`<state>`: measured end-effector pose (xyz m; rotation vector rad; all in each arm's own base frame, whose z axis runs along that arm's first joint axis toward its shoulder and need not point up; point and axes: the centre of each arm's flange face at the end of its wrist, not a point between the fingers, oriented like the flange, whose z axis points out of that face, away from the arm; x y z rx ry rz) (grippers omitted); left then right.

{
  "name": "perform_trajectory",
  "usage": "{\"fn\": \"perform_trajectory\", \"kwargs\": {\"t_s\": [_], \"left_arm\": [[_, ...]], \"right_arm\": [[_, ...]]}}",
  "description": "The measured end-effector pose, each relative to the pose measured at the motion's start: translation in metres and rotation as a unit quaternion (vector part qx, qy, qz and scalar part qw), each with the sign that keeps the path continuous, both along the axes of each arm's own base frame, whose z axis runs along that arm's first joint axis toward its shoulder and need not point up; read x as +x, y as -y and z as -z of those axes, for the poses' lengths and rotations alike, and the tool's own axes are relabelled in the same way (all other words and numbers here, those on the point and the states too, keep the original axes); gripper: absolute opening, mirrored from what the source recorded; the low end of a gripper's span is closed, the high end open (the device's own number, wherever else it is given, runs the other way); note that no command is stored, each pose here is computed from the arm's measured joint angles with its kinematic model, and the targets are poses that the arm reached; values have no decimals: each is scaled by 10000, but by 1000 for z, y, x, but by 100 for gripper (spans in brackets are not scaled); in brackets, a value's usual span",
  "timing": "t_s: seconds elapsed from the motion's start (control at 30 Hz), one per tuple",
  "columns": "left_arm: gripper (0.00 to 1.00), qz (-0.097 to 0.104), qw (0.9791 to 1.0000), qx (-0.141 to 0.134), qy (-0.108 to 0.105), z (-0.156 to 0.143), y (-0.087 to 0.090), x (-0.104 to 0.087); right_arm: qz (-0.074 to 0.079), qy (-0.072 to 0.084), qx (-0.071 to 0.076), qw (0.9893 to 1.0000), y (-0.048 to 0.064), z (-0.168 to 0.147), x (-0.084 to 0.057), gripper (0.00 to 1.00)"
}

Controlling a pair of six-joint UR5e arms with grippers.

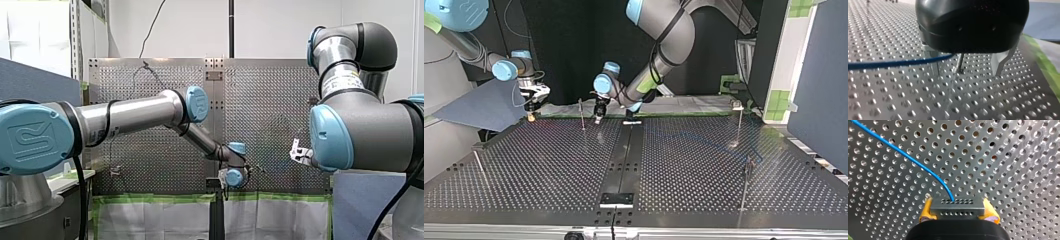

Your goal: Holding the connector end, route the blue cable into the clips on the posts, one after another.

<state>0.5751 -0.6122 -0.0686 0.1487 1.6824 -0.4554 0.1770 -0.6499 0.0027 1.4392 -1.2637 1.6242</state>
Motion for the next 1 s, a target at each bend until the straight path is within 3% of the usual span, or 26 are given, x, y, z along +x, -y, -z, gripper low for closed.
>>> {"fn": "perform_trajectory", "kwargs": {"t_s": [0.3, 0.67, 0.87, 1.0], "left_arm": [[100, 301, 9986, 410, 107, -39, 18, -12], [100, 444, 9929, 1099, -115, -24, 11, -31], [100, 456, 9899, 1320, -250, -7, 1, -41], [100, 485, 9893, 1351, -250, -9, 2, -46]], "right_arm": [[-3, 0, 33, 10000, -1, 1, 0, 0], [5, 0, 71, 10000, -1, 1, -2, 0], [7, -1, 75, 10000, -1, 1, -2, 0], [3, 0, 84, 10000, -1, 1, -2, 0]]}}
